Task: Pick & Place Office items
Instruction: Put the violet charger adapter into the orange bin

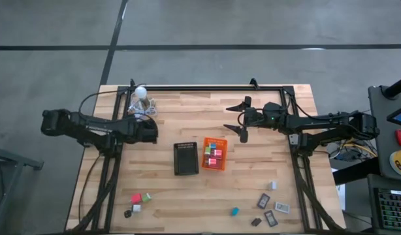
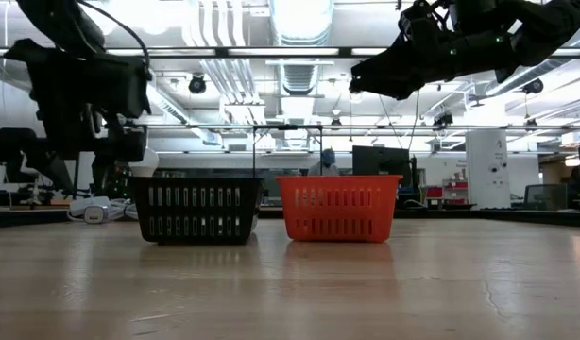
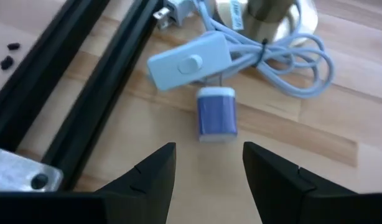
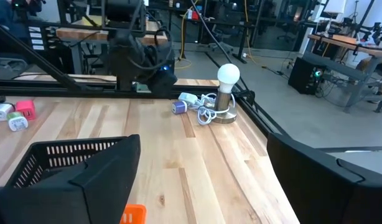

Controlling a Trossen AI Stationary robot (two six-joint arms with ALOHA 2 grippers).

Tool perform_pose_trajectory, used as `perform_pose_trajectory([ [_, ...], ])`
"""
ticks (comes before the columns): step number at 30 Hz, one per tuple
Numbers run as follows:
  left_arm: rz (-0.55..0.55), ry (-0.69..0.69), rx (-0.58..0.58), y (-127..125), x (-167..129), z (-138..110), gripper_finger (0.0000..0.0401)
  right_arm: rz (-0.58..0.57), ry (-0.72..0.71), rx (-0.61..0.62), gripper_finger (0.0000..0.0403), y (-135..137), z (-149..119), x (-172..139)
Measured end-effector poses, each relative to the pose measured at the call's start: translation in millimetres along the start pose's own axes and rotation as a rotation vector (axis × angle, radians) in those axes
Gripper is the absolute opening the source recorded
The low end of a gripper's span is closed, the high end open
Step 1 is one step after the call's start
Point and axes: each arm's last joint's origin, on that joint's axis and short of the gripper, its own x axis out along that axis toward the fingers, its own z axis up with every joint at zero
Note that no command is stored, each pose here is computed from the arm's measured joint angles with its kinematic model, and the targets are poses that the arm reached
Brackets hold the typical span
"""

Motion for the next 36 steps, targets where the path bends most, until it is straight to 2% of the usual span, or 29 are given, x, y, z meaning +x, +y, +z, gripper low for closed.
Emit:
perform_pose_trajectory([
  [9,-0.035,0.017,0.068,-13.9,12.1,13.1,0.0193,0.0,0.0,0.0,0.0343,0.0,0.0,0.0],
  [23,-0.01,0.061,0.044,-12.9,16.5,15.4,0.0193,0.001,0.0,0.0,0.0349,0.2,0.0,0.0],
  [36,-0.031,0.079,0.007,-5.9,34.9,8.4,0.0193,0.0,0.0,0.0,0.0346,0.1,0.0,0.0],
])
